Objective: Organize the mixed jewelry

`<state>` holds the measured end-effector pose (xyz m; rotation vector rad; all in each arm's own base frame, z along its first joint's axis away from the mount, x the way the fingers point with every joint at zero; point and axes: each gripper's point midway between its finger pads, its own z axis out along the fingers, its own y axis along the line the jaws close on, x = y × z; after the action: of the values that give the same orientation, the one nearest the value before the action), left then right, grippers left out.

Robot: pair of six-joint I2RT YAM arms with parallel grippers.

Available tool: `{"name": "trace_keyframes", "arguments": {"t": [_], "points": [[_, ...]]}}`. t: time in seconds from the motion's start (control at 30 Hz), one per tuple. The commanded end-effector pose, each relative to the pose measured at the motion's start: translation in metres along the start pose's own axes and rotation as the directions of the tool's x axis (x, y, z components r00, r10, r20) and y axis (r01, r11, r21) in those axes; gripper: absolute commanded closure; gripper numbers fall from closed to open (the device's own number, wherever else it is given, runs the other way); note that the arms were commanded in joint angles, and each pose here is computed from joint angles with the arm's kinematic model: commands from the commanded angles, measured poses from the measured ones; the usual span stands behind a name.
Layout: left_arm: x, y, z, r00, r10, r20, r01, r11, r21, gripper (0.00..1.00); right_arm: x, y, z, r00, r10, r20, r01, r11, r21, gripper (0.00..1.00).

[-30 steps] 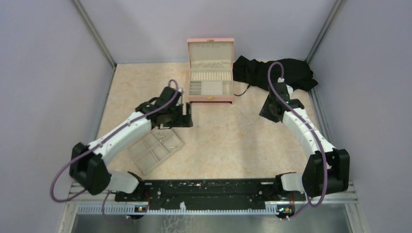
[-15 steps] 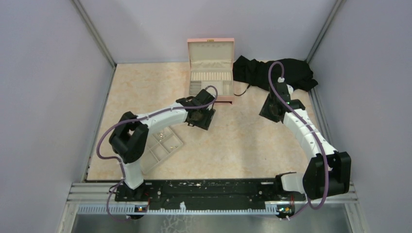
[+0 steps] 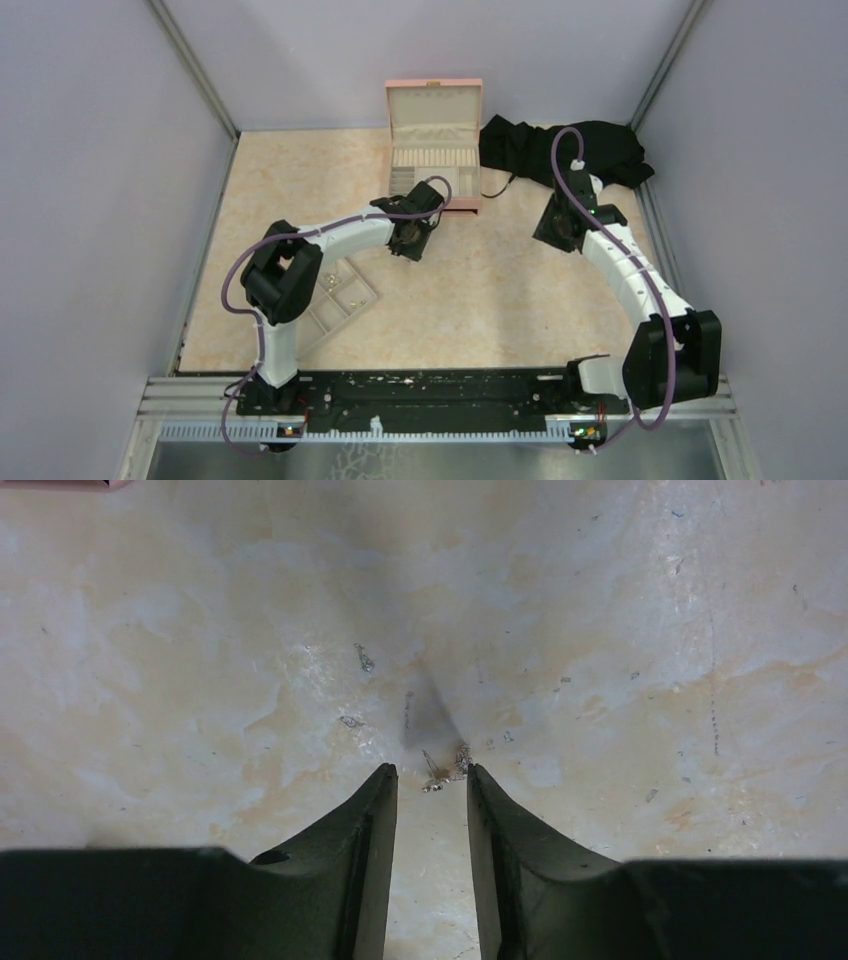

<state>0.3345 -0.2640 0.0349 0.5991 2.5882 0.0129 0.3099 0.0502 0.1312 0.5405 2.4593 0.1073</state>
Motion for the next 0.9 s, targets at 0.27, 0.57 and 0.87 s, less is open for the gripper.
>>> {"name": "trace_keyframes", "arguments": {"t": [0.27, 0.57, 0.87], "points": [[0.004, -0.008, 0.005, 0.997, 0.069, -0.032, -0.066, 0.995, 0.076, 0.69, -0.022, 0.018, -0.002, 0.999, 0.017, 0.044, -0.014, 0.998, -0.056, 0.63], [0.004, -0.01, 0.008, 0.996, 0.087, -0.035, -0.084, 0.993, 0.088, 0.71, -0.019, 0.018, 0.001, 0.999, 0.021, 0.032, -0.02, 0.998, -0.055, 0.63], [0.0, -0.012, 0.01, 0.994, 0.1, -0.05, -0.096, 0.991, 0.09, 0.77, -0.018, 0.019, 0.003, 0.999, 0.027, 0.025, -0.025, 0.998, -0.058, 0.63]]}}
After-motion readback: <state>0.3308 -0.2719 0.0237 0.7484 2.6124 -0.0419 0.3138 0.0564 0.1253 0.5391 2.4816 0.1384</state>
